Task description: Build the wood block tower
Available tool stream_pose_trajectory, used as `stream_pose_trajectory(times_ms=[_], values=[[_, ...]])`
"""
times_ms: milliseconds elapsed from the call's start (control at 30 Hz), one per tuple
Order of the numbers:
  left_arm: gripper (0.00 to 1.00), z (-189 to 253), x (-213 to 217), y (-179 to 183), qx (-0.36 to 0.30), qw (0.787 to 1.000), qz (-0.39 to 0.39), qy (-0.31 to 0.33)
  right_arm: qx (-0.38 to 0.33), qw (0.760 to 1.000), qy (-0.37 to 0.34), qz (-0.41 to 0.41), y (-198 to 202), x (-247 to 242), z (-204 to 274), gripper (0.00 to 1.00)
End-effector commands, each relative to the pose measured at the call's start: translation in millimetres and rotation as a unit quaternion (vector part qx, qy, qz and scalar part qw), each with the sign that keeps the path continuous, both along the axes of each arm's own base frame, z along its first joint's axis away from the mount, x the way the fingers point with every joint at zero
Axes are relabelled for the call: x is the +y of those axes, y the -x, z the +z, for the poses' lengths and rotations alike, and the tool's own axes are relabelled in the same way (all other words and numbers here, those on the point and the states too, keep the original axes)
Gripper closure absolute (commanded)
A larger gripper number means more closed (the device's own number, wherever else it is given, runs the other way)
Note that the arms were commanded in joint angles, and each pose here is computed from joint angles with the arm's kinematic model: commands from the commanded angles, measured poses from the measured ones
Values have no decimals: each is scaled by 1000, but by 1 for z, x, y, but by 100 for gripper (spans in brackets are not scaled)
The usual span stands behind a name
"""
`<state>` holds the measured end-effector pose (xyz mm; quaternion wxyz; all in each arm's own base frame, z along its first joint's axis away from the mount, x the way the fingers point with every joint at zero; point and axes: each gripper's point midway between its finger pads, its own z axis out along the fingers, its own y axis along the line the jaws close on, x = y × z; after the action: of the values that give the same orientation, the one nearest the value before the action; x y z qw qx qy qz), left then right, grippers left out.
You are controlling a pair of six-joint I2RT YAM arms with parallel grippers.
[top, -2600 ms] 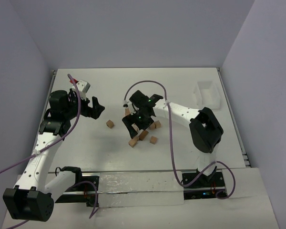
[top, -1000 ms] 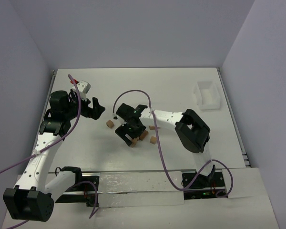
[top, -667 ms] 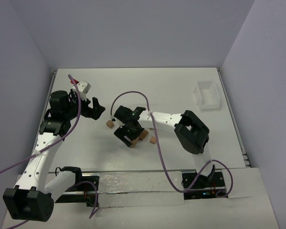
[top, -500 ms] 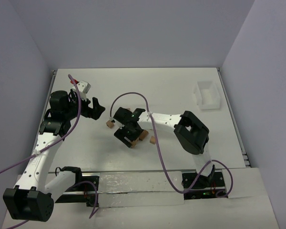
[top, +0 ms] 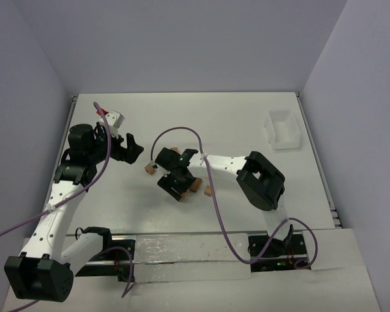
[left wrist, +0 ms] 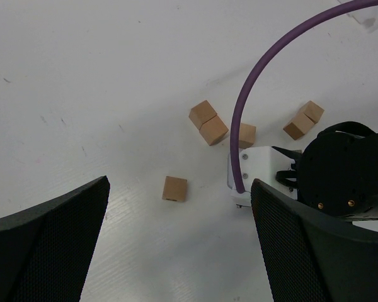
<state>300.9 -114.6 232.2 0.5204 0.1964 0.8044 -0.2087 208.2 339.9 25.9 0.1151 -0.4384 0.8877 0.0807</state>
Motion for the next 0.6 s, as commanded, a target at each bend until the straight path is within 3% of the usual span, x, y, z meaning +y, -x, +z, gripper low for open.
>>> stream_pose_trajectory(times_ms=[0, 233, 433, 567], values=[[1, 15, -2, -3, -32, 999, -9, 7, -22, 1000, -19, 12, -2, 7, 14, 33], [1, 16, -3, -2, -27, 1000, -11, 9, -21, 997, -30, 61, 5, 4, 32, 54], [1, 22, -6, 0, -25, 999, -18, 19, -52, 986, -30, 152, 4, -9, 73, 65], [1, 27, -8, 0, -22, 999, -29, 30, -86, 969, -30, 230, -7, -18, 105, 66]])
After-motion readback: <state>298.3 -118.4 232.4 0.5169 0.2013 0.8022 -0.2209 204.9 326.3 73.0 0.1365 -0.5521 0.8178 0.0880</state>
